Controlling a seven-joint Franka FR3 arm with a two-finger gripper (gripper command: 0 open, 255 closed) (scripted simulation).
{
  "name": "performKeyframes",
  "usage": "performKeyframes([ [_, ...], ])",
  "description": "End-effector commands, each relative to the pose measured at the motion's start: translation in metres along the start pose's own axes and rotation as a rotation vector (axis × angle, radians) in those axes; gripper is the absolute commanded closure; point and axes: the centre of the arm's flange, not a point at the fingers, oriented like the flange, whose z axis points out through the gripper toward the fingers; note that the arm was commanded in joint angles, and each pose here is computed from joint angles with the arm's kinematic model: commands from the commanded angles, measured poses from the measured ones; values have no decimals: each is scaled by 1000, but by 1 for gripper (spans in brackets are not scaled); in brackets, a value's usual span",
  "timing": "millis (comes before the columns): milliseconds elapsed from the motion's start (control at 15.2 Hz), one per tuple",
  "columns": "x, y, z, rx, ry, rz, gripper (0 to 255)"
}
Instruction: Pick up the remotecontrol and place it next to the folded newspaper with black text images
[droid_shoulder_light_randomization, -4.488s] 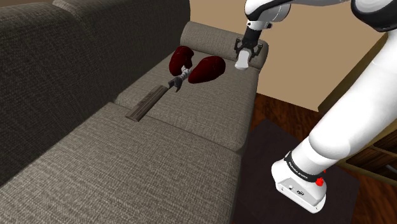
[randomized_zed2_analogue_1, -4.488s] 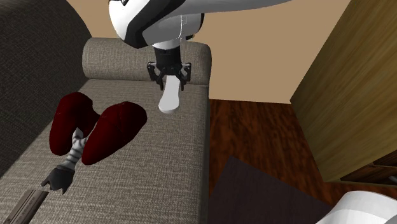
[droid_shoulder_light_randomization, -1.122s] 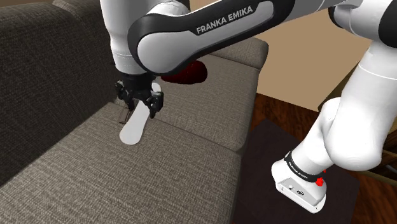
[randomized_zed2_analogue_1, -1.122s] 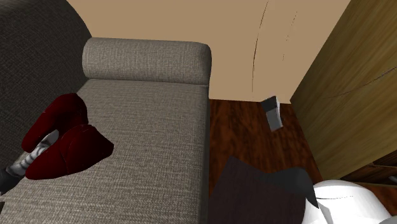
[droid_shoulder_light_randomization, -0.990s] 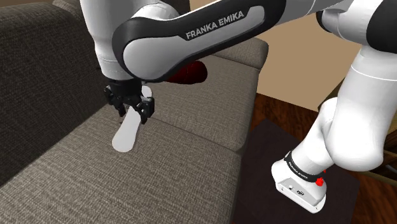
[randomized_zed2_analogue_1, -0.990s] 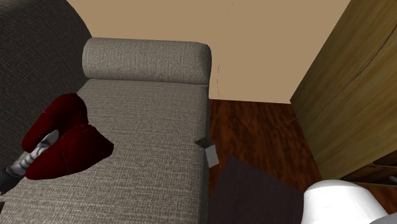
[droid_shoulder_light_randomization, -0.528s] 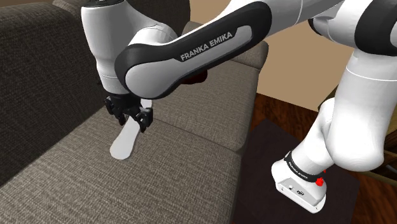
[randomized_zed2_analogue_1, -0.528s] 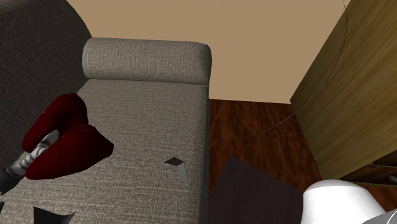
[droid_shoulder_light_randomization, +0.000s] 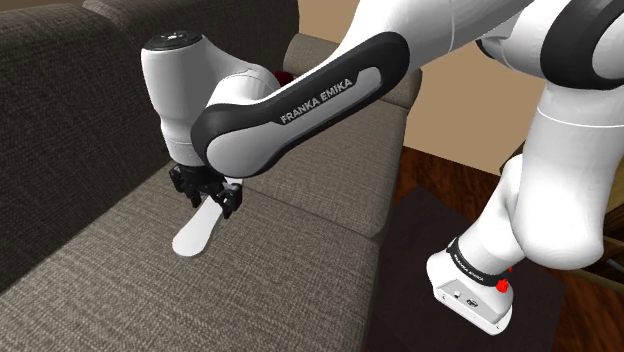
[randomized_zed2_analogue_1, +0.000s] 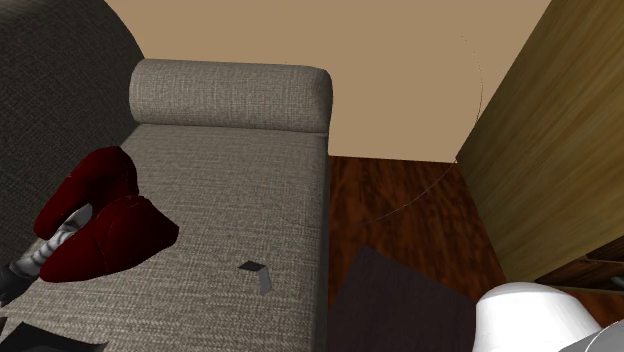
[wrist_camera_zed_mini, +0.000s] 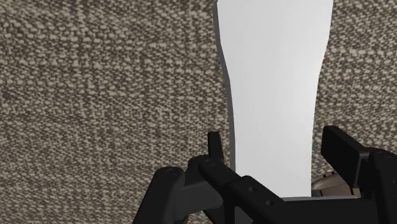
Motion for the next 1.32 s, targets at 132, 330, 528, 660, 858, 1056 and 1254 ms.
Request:
performKeyframes([
  [132, 0, 0, 4, 0, 0, -1, 255],
  [330, 0, 0, 4, 0, 0, -1, 255],
  [528, 0, 0, 4, 0, 0, -1, 0],
  [660, 0, 0, 4, 0, 0, -1, 0],
  [858, 0, 0, -10, 0, 0, -1, 0],
  [1056, 0, 0, -46, 0, 0, -1, 0],
  [1254, 0, 0, -46, 0, 0, -1, 0],
])
